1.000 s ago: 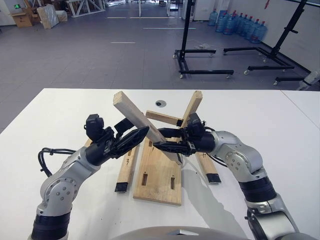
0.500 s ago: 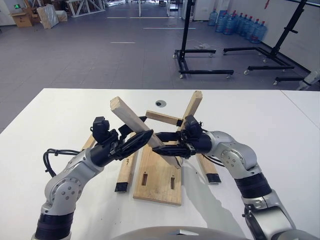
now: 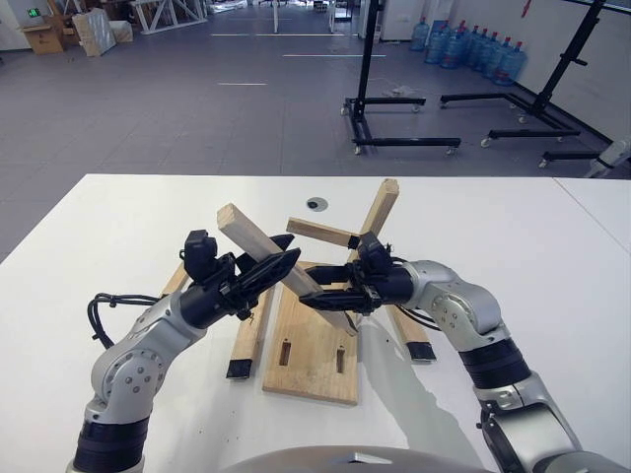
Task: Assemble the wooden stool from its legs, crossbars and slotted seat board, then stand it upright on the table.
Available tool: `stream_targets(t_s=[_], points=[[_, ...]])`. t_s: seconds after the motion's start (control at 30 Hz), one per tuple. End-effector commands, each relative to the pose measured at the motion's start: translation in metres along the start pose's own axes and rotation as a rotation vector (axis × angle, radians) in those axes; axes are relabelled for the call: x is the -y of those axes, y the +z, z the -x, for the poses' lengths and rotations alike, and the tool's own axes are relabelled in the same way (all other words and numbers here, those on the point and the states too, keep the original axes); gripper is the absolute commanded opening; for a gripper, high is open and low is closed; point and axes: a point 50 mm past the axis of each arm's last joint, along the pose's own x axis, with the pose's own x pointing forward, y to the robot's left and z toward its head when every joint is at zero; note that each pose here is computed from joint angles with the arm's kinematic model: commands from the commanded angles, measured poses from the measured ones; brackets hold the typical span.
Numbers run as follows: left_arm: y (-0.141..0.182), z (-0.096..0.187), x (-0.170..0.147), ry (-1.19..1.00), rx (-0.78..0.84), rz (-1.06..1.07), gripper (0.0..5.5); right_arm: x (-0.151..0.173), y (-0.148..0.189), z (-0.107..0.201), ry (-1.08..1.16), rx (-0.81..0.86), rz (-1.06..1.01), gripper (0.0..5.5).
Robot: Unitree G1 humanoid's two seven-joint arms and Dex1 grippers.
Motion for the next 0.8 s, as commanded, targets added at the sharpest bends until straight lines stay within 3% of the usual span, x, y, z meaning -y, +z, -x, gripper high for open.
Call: stream_targets(t_s=[0.03,0.53,0.57,0.8], points=[[0.003,-0.002,-0.003,0.004,0.008,-0.026,2.12,0.005,0.004,-0.002,-0.033,-0.029,0.068,2.02],[0.004,-0.003,-0.007,-0.037,0.023,-0.038,2.12,0.003,0.003,0.004,-0.088,-0.05,0.092,2.02],[0.004,-0.003,-0.007,-0.033,0.023,-0.04,2.12,0.003,0.003,0.004,-0.097,-0.054,0.087,2.4],[0.007,0.005,-0.018,0.01,0.024,-0.065,2.03,0.003,0.001,0.009,-0.113,-0.075,0.061,3.42]])
